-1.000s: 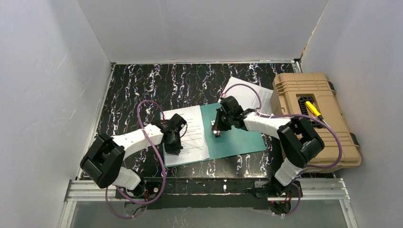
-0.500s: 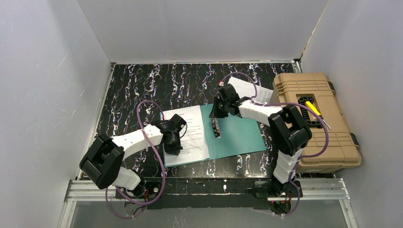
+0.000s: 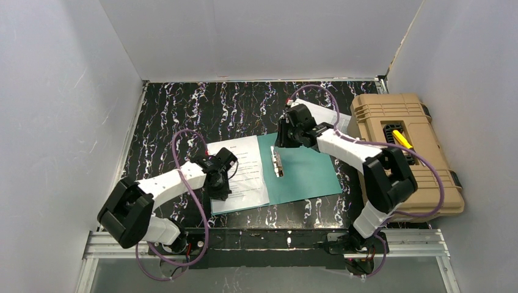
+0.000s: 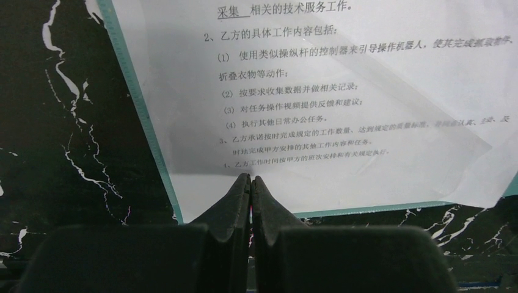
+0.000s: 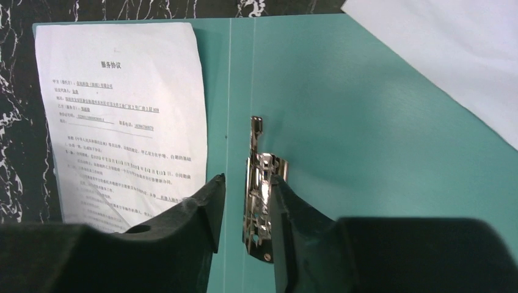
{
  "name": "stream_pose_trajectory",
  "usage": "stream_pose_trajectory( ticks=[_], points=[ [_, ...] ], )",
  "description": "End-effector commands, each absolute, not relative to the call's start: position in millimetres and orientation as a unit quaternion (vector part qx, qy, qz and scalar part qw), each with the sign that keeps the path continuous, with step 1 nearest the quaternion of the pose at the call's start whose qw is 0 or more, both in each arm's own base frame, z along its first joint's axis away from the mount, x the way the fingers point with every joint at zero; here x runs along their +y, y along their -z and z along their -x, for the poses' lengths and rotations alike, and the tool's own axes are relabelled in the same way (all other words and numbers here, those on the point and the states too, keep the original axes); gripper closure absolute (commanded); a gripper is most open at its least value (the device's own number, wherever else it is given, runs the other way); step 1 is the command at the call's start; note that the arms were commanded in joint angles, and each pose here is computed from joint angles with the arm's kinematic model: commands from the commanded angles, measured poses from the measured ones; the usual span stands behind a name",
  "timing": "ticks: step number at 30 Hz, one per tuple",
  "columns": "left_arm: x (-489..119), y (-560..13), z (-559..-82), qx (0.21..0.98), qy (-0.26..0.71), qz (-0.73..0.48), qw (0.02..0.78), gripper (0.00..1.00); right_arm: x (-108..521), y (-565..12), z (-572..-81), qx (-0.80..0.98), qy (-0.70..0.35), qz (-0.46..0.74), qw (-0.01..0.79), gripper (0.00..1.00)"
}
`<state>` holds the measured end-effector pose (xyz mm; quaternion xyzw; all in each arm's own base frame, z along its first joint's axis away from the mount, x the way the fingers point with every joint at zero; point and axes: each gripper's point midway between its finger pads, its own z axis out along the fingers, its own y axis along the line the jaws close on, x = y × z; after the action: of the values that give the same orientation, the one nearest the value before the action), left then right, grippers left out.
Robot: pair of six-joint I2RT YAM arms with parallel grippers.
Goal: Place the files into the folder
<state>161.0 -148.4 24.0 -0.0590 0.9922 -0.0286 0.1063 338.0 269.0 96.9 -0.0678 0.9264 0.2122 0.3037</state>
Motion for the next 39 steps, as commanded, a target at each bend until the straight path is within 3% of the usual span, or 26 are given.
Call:
stream_pose_trajectory(
  ticks=[1, 5, 11, 25, 31, 39],
  points=[
    [-137.3, -38.0, -159.8, 0.99, 0.017, 0.057, 0.127, 1.0, 240.4, -93.8, -324.5, 0.932, -0.165, 0.082, 0.312, 0.5],
    [-137.0, -47.9, -161.4, 0.988, 0.022, 0.059, 0.139, 0.99, 234.7, -80.0, -314.2, 0.937, -0.161, 0.086, 0.298, 0.43],
    [-133.3, -66.8, -160.9, 0.985, 0.033, 0.06, 0.16, 0.87, 244.0, -68.1, -308.7, 0.939, -0.178, 0.091, 0.28, 0.42],
    [-129.2, -102.4, -158.8, 0.976, 0.063, 0.062, 0.199, 0.46, 282.2, -57.1, -304.9, 0.938, -0.194, 0.108, 0.266, 0.41],
    [-126.8, -102.6, -156.8, 0.975, 0.062, 0.064, 0.201, 0.37, 297.9, -52.1, -299.9, 0.938, -0.195, 0.115, 0.261, 0.41],
    [-126.2, -103.3, -156.5, 0.975, 0.064, 0.065, 0.204, 0.34, 325.0, -46.6, -289.7, 0.938, -0.199, 0.124, 0.254, 0.41]
  ],
)
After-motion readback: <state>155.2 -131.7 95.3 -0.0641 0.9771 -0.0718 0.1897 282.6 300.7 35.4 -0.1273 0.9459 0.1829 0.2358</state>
